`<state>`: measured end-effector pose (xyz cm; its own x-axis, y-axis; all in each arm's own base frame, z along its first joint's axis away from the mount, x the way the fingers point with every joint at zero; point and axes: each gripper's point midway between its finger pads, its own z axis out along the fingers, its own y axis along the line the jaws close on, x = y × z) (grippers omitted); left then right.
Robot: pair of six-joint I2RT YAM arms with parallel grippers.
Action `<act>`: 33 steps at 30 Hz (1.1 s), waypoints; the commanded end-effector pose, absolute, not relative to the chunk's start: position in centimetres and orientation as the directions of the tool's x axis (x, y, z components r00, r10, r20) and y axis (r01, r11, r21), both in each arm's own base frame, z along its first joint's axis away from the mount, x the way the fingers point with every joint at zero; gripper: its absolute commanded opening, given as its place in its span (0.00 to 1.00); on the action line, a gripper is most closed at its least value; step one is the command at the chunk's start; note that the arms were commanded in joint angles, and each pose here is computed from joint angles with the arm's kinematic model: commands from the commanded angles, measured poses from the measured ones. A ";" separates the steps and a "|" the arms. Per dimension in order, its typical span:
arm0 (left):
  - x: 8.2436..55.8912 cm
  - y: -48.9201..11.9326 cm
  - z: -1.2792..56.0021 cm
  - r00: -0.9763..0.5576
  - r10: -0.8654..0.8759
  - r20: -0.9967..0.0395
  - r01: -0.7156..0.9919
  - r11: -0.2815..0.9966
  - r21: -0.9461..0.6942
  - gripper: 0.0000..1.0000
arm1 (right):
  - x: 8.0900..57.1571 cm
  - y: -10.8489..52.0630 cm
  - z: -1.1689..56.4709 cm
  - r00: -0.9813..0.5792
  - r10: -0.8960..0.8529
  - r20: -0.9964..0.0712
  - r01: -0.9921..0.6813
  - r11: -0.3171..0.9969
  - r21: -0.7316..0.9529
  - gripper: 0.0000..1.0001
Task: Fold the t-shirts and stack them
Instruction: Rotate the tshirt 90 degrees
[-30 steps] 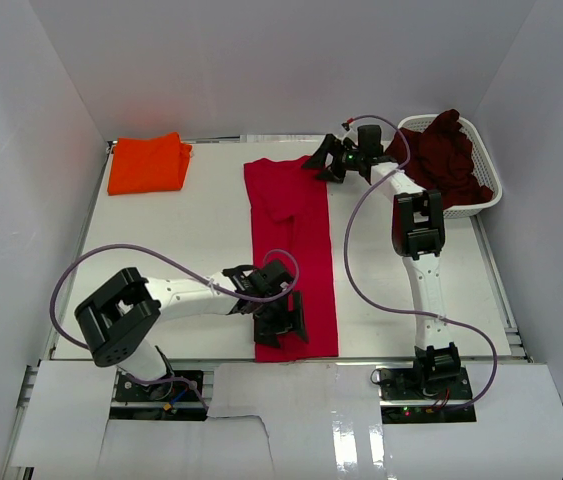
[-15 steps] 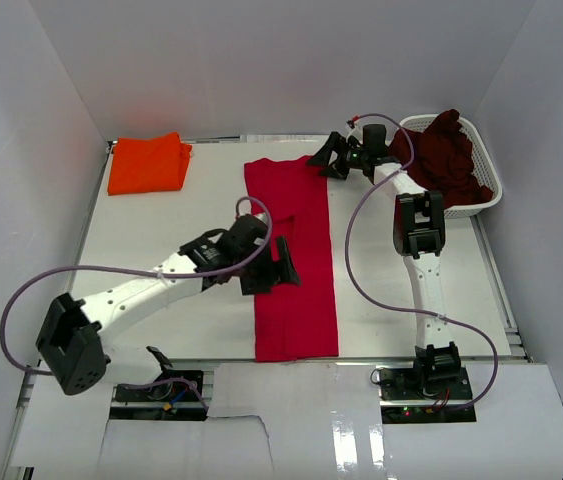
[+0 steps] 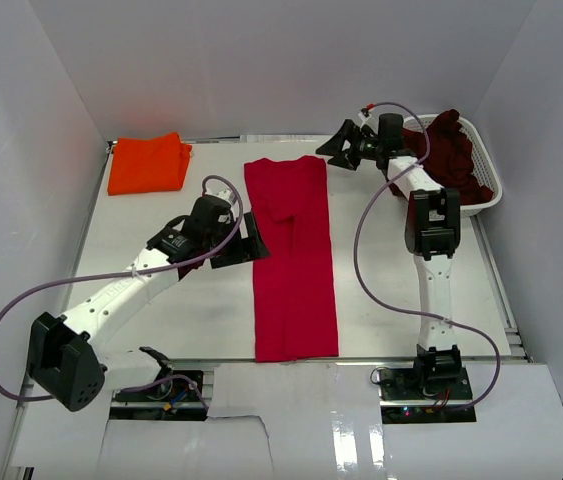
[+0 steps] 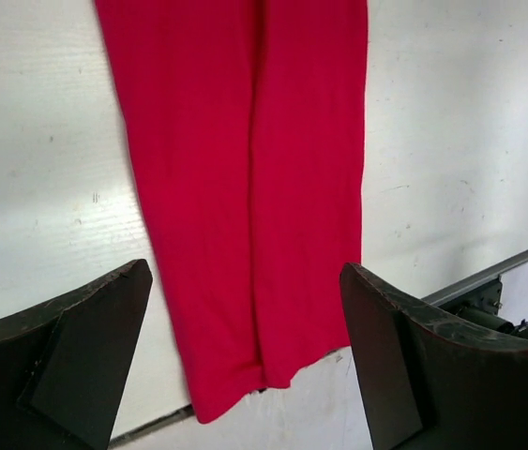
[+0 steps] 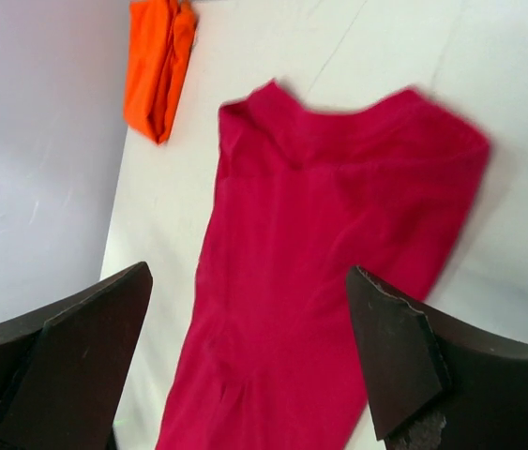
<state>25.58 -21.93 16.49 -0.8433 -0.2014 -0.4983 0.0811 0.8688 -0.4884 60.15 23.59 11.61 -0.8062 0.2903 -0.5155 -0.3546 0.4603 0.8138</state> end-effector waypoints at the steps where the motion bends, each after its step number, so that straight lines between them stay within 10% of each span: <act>1: 27.6 -22.6 18.1 -0.789 -0.169 -0.590 0.207 0.832 -0.514 0.93 | 56.7 23.9 19.0 -0.744 0.227 -0.628 -0.503 0.428 0.751 0.90; 14: 37.1 -24.2 14.7 -0.794 -0.179 -0.581 0.320 0.690 -0.650 0.91 | 46.0 24.5 14.1 -0.853 0.070 -0.518 -0.414 0.515 0.751 0.90; 33: 45.1 -27.1 11.6 -0.806 -0.118 -0.580 0.345 0.703 -0.622 0.89 | 43.6 27.6 6.6 -0.925 -0.021 -0.379 -0.335 0.517 0.788 0.90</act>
<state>45.12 -27.01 13.25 -0.7869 -0.1533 -0.5978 0.3451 0.6937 -0.6322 43.55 27.20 6.99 -0.9330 0.0005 -0.3599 -0.3058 0.5262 0.7934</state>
